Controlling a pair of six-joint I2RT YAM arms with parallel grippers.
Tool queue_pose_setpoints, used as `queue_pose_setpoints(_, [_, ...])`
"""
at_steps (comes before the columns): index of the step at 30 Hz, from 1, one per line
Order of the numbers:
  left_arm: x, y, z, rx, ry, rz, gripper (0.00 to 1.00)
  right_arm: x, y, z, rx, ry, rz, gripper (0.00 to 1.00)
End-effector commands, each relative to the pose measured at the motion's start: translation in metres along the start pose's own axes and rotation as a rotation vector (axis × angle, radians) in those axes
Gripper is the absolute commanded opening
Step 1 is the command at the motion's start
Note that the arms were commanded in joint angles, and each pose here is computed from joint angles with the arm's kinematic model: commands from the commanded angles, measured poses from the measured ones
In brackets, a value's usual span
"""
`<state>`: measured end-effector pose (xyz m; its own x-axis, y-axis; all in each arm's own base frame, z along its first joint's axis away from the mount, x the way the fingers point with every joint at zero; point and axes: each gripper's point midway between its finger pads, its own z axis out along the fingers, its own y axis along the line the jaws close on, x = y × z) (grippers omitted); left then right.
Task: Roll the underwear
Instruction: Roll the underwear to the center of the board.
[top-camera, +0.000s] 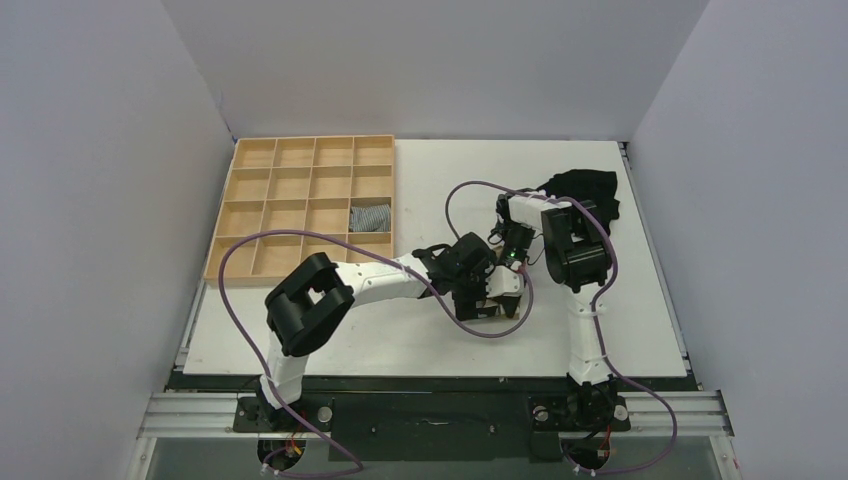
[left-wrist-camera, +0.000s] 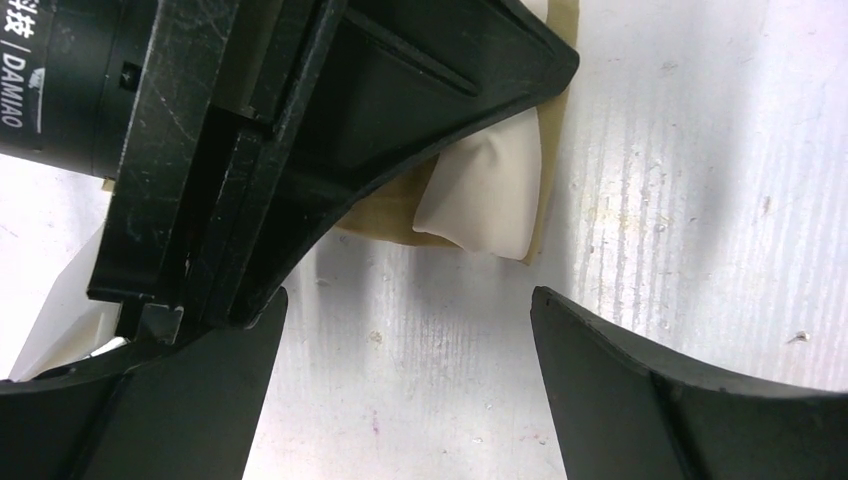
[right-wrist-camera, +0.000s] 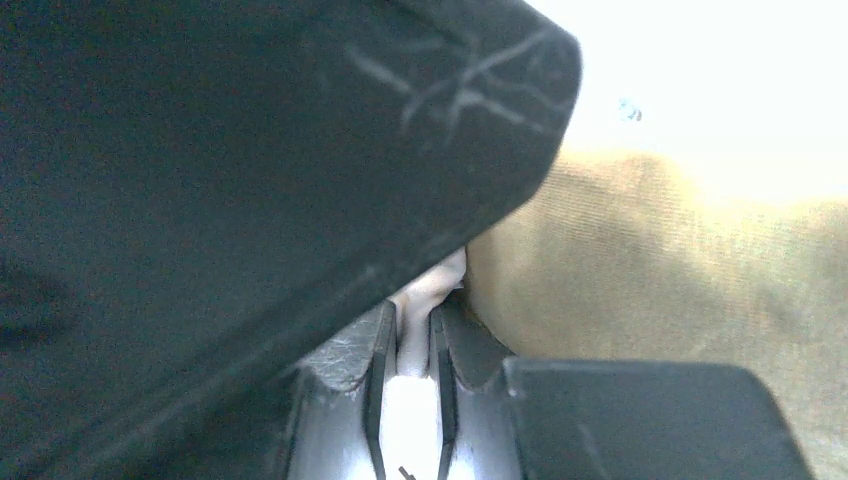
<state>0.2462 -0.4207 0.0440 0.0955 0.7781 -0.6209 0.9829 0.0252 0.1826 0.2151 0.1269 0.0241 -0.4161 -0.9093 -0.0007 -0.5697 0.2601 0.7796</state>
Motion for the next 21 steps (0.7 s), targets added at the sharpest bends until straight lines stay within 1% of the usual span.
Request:
queue_pose_setpoints(1, [-0.053,-0.031,-0.019,0.130,-0.195,0.049,0.90,-0.022,-0.021,-0.002,0.055,-0.072,-0.086,0.00])
queue_pose_setpoints(9, [-0.048,-0.031,-0.035,0.096,-0.203,0.008,0.88,-0.022,-0.021,-0.005,0.053,-0.089,-0.089,0.00])
queue_pose_setpoints(12, [-0.049,-0.034,-0.037,0.109,-0.214,0.009,0.88,-0.022,-0.021,-0.006,0.050,-0.095,-0.088,0.00])
queue_pose_setpoints(17, [-0.049,-0.036,-0.024,0.139,-0.200,0.008,0.86,-0.022,-0.021,-0.005,0.048,-0.097,-0.085,0.00])
queue_pose_setpoints(21, [-0.046,-0.033,-0.011,0.129,-0.175,0.023,0.84,-0.021,-0.021,-0.005,0.047,-0.099,-0.082,0.00])
